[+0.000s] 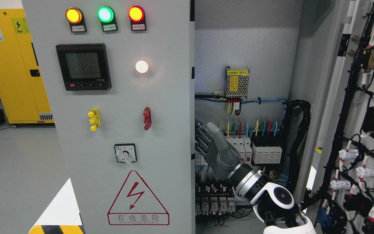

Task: Open door with both hands
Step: 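Hook right hand fingers behind the inner edge of the lamp door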

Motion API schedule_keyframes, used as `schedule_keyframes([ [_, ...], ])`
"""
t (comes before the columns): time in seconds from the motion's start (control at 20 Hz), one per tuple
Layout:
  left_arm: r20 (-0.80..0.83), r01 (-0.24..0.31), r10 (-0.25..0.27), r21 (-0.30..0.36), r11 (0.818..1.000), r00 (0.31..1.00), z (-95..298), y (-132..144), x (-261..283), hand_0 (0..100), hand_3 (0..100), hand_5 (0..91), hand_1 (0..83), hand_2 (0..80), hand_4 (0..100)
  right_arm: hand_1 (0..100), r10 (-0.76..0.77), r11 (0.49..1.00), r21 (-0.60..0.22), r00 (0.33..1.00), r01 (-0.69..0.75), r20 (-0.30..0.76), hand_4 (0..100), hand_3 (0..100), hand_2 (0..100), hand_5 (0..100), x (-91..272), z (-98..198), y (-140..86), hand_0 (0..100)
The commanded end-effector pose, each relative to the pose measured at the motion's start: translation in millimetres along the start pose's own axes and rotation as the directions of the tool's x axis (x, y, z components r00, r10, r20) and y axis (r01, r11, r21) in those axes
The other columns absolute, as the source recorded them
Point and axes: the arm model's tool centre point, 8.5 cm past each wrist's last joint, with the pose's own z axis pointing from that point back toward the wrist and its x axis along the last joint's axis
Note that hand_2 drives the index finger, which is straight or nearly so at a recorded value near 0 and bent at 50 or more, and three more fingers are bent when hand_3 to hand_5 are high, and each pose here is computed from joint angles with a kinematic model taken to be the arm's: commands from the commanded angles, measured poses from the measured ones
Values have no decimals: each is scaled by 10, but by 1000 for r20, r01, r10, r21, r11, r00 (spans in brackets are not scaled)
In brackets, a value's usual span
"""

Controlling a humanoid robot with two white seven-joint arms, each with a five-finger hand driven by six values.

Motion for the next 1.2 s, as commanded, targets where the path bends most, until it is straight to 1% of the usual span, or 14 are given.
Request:
schedule_keyframes([
  [0.0,-15,-2,2,3,1000,1000,5,7,-50,0,75,0,0,0,0,89,-8,1000,2,1000,8,-12,0,0,0,0,-6,-24,-32,218],
  [0.15,-13,-2,2,3,1000,1000,5,5,-45,0,75,0,0,0,0,90,-12,999,42,1000,13,-21,0,0,0,0,-8,-25,-2,218],
  [0.5,-14,-2,2,-3,1000,1000,1,-33,-50,0,76,0,0,0,0,90,-18,999,26,1000,19,-8,0,0,0,0,28,16,-81,218],
  [0.65,-14,-2,2,-3,1000,1000,1,-33,-50,0,77,0,0,0,0,92,-20,998,66,1000,20,-7,0,0,0,0,28,14,-42,218],
  [1.05,-14,-2,2,-1,1000,1000,2,-23,-50,0,78,0,0,0,0,94,-18,997,68,1000,18,-4,0,0,0,0,41,26,-62,217],
  [1.15,-14,-2,2,-1,1000,1000,2,-23,-50,0,79,0,0,0,0,94,-8,997,74,1000,7,7,0,0,0,0,116,-16,-69,217],
])
